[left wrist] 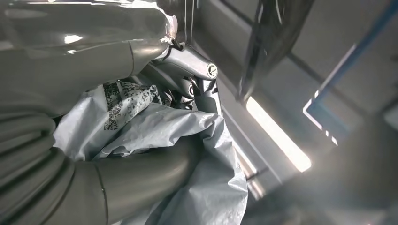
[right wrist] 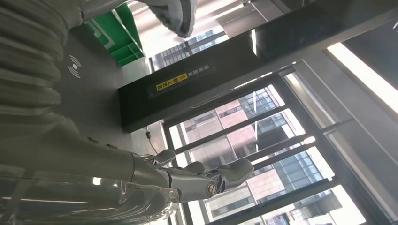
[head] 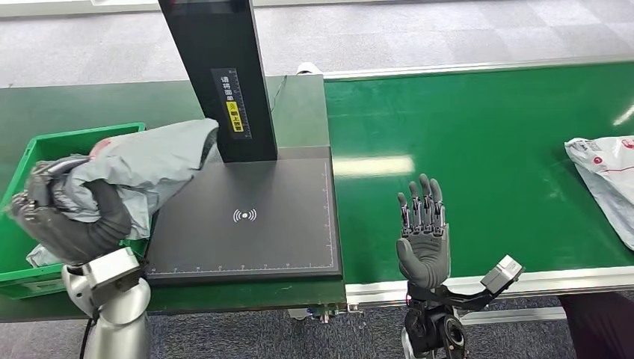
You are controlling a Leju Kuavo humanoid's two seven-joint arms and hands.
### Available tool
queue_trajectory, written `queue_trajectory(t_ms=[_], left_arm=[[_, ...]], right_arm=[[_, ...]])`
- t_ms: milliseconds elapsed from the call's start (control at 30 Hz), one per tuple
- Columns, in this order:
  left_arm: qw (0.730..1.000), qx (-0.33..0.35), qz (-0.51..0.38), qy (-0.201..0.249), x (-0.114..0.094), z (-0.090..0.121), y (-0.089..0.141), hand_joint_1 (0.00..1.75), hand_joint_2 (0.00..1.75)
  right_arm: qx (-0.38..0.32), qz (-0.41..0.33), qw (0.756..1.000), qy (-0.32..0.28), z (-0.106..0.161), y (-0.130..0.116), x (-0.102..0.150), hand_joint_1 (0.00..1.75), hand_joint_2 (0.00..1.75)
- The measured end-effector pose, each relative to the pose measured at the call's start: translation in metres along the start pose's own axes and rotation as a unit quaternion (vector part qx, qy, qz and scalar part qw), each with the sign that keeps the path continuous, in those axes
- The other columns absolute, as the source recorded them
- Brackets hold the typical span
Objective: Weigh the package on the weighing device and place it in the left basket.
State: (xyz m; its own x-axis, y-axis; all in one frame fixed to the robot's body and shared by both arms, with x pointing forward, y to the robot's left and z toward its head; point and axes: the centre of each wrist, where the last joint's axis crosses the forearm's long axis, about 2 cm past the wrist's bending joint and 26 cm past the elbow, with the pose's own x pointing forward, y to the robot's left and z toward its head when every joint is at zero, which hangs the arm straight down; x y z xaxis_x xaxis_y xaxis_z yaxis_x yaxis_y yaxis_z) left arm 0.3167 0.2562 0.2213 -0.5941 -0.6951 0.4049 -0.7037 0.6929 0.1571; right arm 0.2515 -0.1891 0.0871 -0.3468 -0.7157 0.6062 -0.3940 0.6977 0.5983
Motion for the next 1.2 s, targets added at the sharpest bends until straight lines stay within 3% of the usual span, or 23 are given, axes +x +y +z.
queue_trajectory(t_ms=[133,300,500,600,700,800,967,1167,1200], left_arm=[[0.999,0.031,-0.012,0.009,-0.012,-0.016,0.018,1.75,1.75],[0.998,0.045,-0.031,0.028,-0.041,-0.054,0.037,1.75,1.75],[0.990,0.010,-0.102,0.101,-0.122,-0.094,0.070,1.75,1.75],[0.974,-0.014,-0.164,0.157,-0.167,-0.117,0.090,1.75,1.75],[0.956,-0.025,-0.205,0.211,-0.198,-0.132,0.106,1.75,1.75],[0.942,-0.026,-0.218,0.254,-0.217,-0.134,0.118,1.75,1.75],[0.928,-0.028,-0.219,0.300,-0.233,-0.118,0.127,1.75,1.75],[0.926,-0.046,-0.212,0.311,-0.237,-0.095,0.122,1.75,1.75],[0.927,-0.050,-0.208,0.310,-0.236,-0.091,0.120,1.57,1.75]], right_arm=[[0.002,-0.001,1.000,0.000,-0.001,0.001,0.000,0.00,1.75],[0.005,-0.004,1.000,0.002,-0.004,0.002,-0.001,0.00,1.75],[0.011,-0.008,1.000,0.004,-0.005,0.003,-0.001,0.00,1.75],[0.014,-0.010,1.000,0.004,-0.005,0.003,0.000,0.00,1.75],[0.015,-0.012,1.000,0.004,-0.005,0.002,0.000,0.00,1.75],[0.015,-0.012,1.000,0.003,-0.004,0.002,0.000,0.00,1.75],[0.013,-0.012,1.000,0.003,-0.003,0.001,0.001,0.00,1.75],[0.013,-0.012,1.000,0.006,-0.003,0.001,0.000,0.00,1.75],[0.013,-0.012,1.000,0.006,-0.003,0.002,0.000,0.00,1.75]])
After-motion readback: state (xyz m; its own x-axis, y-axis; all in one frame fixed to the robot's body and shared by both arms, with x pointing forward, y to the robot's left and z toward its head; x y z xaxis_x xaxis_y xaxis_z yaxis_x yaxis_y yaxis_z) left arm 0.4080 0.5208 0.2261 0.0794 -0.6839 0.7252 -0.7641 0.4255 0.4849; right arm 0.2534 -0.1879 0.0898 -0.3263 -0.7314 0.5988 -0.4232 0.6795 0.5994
